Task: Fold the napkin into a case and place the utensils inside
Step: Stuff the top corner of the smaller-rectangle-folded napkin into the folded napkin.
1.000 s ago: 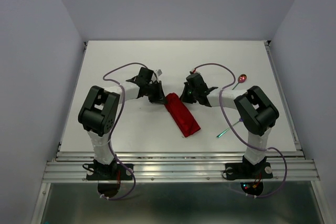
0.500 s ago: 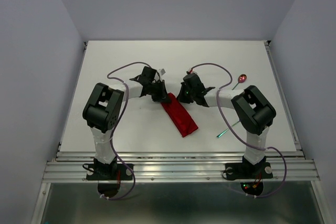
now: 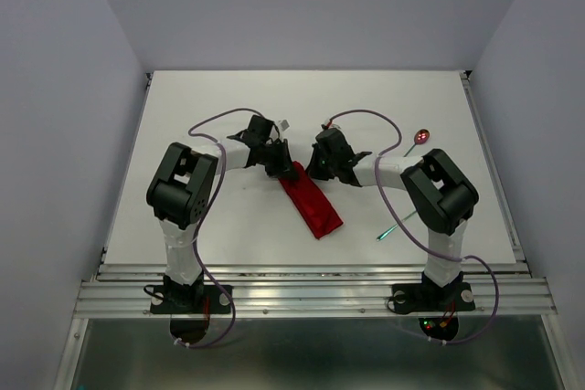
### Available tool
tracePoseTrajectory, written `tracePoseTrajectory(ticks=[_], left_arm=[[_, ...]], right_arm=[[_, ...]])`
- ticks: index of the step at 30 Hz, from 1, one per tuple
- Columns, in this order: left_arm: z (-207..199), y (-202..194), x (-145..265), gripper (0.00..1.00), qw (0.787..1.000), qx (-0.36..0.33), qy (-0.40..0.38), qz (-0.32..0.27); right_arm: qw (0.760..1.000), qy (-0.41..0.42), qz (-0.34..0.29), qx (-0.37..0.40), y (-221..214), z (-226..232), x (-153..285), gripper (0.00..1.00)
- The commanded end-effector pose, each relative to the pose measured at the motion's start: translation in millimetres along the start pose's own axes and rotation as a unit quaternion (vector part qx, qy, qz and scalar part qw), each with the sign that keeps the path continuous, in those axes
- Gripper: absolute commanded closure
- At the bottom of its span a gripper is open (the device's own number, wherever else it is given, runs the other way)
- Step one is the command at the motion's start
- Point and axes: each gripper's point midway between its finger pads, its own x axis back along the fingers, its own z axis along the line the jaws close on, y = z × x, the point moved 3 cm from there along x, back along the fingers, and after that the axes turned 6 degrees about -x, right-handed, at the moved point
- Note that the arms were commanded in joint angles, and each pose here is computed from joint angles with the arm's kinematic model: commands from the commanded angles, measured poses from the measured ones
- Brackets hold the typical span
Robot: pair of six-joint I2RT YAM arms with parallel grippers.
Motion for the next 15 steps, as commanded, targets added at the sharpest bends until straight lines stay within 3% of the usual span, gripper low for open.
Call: tracePoseTrajectory(ticks=[1, 7, 15], left_arm=[[-32.5, 33.4, 32.5, 1.00, 0.998, -0.038, -0.010, -0.055], [-40.2, 35.0, 65.3, 1.00, 0.996, -0.043, 0.021, -0.072], [-15.8, 20.0, 89.1, 1.00, 0.993, -0.003, 0.060, -0.104]], right_arm=[[0.999, -0.026, 0.012, 0.029, -5.6, -2.6, 13.7, 0.99], [0.998, -0.032, 0.003, 0.049, 2.4, -1.8, 31.3, 0.98], [0.994, -0.023, -0.023, 0.106, 0.3, 5.8, 79.4, 0.83]])
